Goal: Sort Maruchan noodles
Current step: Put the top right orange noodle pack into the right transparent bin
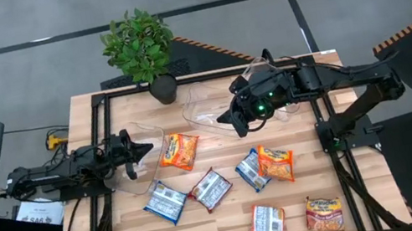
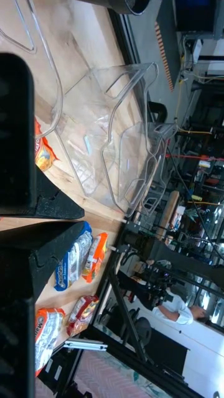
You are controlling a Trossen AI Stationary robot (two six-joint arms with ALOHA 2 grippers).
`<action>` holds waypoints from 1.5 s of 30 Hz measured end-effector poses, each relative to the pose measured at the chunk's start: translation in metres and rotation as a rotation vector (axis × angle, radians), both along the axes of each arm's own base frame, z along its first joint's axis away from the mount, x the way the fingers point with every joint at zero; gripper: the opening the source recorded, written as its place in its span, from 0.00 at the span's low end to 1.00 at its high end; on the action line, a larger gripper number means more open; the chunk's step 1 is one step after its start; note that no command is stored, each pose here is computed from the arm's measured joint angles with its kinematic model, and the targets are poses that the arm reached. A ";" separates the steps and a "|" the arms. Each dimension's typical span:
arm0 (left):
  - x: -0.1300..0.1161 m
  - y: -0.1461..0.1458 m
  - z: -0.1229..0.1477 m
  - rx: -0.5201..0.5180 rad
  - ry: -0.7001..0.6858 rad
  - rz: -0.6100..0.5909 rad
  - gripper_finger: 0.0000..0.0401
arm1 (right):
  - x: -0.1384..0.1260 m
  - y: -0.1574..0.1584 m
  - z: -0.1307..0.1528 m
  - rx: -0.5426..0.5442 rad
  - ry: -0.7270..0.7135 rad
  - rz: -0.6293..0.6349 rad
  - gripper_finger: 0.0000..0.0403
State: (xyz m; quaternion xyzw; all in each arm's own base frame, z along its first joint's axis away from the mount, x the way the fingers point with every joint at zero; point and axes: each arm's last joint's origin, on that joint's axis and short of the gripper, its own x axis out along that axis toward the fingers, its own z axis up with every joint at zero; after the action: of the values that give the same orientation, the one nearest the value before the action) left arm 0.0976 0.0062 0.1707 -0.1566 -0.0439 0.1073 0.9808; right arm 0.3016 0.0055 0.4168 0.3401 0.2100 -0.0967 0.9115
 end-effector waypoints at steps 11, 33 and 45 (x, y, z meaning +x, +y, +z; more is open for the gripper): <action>0.000 0.000 0.000 0.000 0.000 0.000 0.00 | 0.000 -0.001 0.000 -0.010 -0.001 -0.023 0.04; 0.000 0.000 0.000 0.000 0.000 0.000 0.00 | 0.000 -0.005 -0.001 0.000 0.006 -0.040 0.04; 0.000 0.000 0.000 0.000 0.000 0.000 0.00 | 0.000 -0.005 -0.001 0.009 0.006 -0.044 0.04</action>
State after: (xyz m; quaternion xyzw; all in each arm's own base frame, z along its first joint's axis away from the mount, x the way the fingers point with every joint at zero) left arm 0.0976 0.0061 0.1707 -0.1566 -0.0440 0.1073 0.9808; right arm 0.3014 0.0007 0.4161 0.3482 0.2057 -0.1167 0.9071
